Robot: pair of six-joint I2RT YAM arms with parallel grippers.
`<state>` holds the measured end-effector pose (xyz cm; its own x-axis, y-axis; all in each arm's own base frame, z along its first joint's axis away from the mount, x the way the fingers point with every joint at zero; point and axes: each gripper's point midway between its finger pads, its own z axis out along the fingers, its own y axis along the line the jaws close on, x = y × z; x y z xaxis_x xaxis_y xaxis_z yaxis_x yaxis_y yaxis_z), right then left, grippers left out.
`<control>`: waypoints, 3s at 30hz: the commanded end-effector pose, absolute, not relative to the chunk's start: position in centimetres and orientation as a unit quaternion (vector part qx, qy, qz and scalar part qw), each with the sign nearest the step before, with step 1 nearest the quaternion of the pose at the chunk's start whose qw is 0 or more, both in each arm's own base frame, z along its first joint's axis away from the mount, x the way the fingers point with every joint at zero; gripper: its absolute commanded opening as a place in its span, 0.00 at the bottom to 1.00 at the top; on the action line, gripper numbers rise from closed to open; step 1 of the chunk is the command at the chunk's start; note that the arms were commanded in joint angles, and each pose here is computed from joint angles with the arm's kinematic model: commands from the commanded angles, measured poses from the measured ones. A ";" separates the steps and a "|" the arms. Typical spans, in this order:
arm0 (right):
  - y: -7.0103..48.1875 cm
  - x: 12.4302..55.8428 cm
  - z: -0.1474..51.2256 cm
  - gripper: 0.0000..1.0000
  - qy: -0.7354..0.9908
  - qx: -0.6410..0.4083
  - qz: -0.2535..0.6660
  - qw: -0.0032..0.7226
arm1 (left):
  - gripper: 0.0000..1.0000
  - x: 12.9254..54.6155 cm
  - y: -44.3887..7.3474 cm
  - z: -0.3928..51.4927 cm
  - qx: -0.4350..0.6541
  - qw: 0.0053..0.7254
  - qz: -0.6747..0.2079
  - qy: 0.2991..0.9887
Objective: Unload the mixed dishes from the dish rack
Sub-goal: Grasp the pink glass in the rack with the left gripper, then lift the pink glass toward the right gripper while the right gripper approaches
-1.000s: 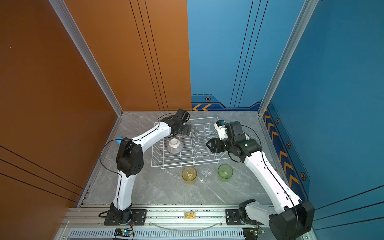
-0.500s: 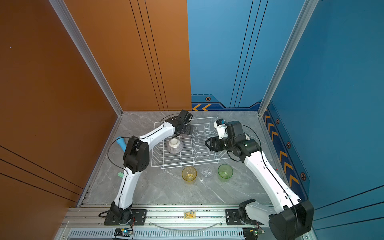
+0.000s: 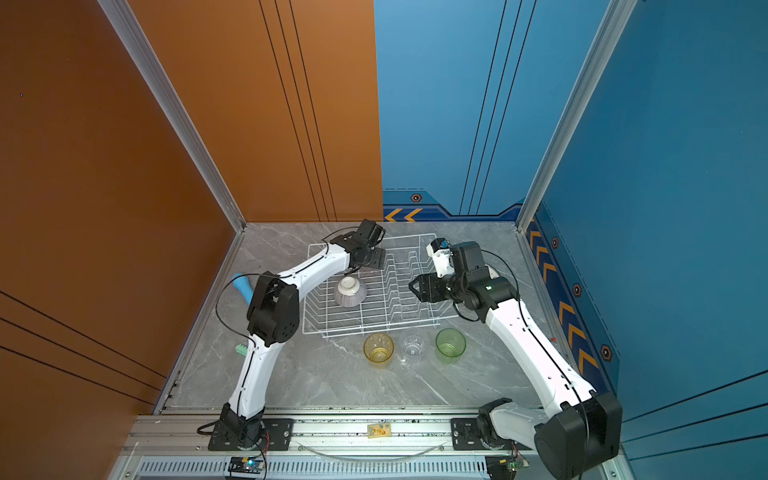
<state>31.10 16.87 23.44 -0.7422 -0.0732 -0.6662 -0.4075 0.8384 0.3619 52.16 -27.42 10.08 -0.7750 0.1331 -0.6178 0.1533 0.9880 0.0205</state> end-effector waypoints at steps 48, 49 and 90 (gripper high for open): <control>19.2 31.6 22.9 0.73 0.857 -0.084 0.401 0.312 | 0.54 48.0 -26.0 17.4 0.107 0.319 -0.139 0.931; 19.4 31.5 23.0 0.73 0.853 -0.082 0.412 0.310 | 0.54 47.7 -26.0 17.9 0.110 0.320 -0.144 0.930; 25.4 27.7 33.0 0.36 0.618 -0.096 0.715 0.312 | 0.56 32.5 -28.3 36.6 0.163 0.377 -0.500 0.763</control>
